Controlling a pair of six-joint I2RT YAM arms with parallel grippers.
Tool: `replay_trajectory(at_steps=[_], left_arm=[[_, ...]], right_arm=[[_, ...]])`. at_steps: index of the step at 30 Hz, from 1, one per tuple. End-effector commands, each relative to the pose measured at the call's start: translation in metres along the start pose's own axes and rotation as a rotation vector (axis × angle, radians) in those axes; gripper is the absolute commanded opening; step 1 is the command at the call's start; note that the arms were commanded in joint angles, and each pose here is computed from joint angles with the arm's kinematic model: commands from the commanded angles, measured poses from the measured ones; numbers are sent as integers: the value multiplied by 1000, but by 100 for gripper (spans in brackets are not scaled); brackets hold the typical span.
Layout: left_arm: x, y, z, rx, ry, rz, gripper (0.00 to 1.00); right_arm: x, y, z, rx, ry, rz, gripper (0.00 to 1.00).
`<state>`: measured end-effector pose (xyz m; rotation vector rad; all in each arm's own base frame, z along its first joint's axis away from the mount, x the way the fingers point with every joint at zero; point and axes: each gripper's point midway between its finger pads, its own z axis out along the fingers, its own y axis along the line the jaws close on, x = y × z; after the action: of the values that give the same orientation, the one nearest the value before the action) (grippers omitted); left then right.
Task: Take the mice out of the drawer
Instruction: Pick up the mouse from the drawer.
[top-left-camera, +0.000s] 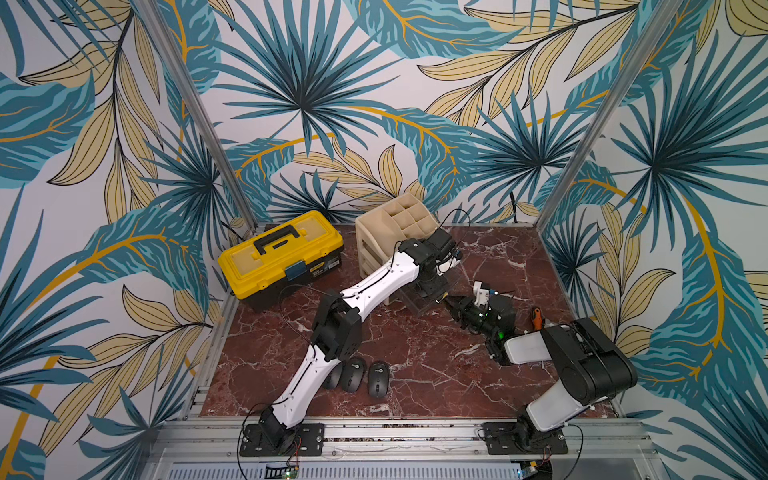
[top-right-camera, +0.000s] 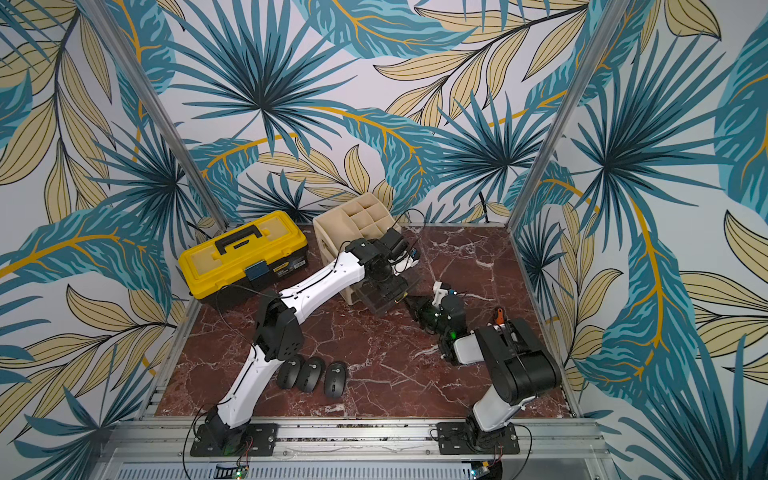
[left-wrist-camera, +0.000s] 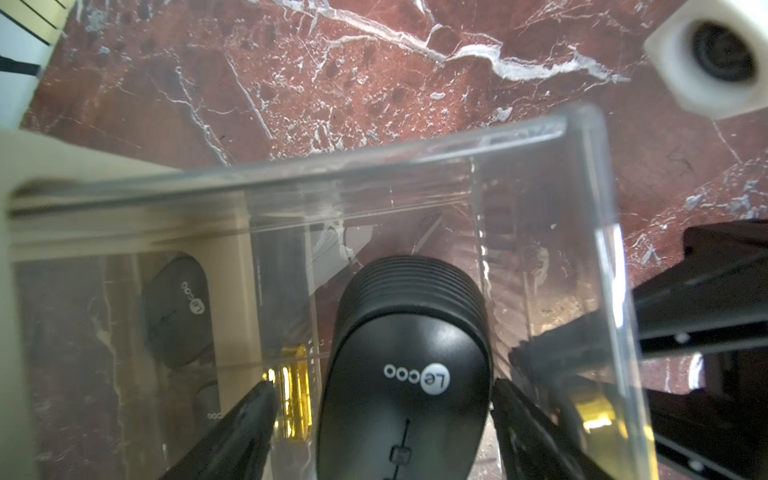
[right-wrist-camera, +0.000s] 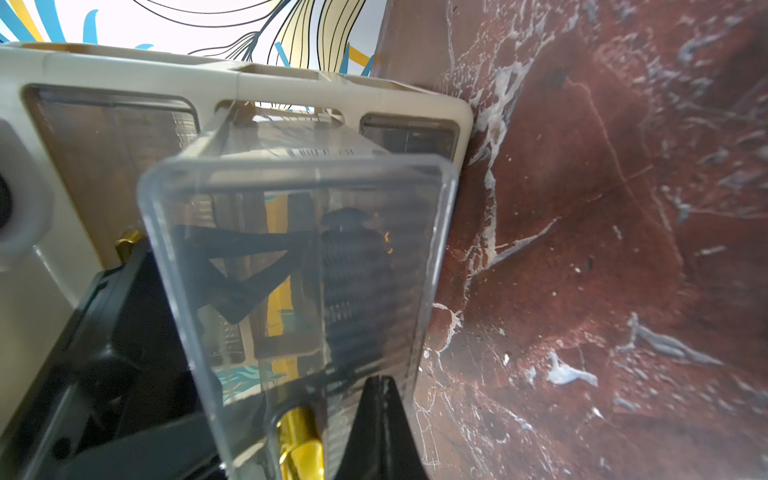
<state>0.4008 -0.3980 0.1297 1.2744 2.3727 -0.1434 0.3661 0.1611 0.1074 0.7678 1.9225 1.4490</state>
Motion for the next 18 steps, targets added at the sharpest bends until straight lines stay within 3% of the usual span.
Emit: replay_trajectory(at_steps=[1, 2, 8, 18], left_arm=[[8, -7, 7, 13, 30, 32, 83], [15, -8, 22, 19, 62, 34, 80], [14, -5, 20, 16, 55, 22, 66], [12, -8, 14, 68, 38, 4, 65]], right_arm=[[-1, 16, 4, -60, 10, -21, 0], [-1, 15, 3, -58, 10, -19, 0], [1, 9, 2, -35, 11, -21, 0], [0, -15, 2, 22, -8, 14, 0]])
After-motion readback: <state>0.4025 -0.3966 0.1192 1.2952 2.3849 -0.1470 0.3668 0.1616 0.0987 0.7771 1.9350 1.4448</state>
